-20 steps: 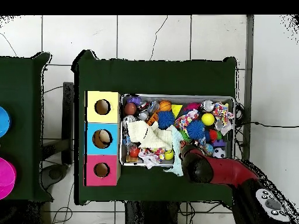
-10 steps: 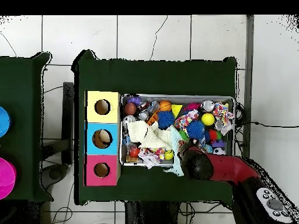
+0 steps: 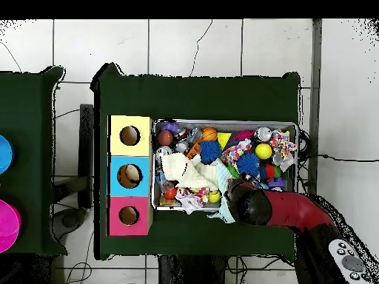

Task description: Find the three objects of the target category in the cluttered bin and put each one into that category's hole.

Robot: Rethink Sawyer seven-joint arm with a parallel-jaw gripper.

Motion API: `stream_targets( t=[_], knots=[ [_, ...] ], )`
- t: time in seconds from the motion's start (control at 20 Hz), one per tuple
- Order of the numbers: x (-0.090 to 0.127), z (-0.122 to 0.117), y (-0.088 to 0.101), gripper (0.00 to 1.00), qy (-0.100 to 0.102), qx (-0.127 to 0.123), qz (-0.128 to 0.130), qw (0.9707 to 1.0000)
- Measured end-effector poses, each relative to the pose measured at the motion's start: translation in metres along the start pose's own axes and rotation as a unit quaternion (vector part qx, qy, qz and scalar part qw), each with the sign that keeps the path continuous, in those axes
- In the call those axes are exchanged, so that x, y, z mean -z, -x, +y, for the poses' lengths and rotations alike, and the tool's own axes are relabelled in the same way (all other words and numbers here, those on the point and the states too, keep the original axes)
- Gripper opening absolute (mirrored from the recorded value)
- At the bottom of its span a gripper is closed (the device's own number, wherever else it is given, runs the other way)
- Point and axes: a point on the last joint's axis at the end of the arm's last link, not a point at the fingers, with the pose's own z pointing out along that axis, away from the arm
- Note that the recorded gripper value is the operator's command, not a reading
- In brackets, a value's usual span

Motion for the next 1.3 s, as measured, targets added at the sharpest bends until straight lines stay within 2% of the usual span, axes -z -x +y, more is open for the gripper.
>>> stream_targets(
  t=[0.65,1.3],
  knots=[
    [0.023,-0.011,0.006,0.0,0.014,-0.013,0.015,0.9997],
    [0.028,-0.019,0.003,0.0,0.012,-0.015,0.02,0.9996]
  ],
)
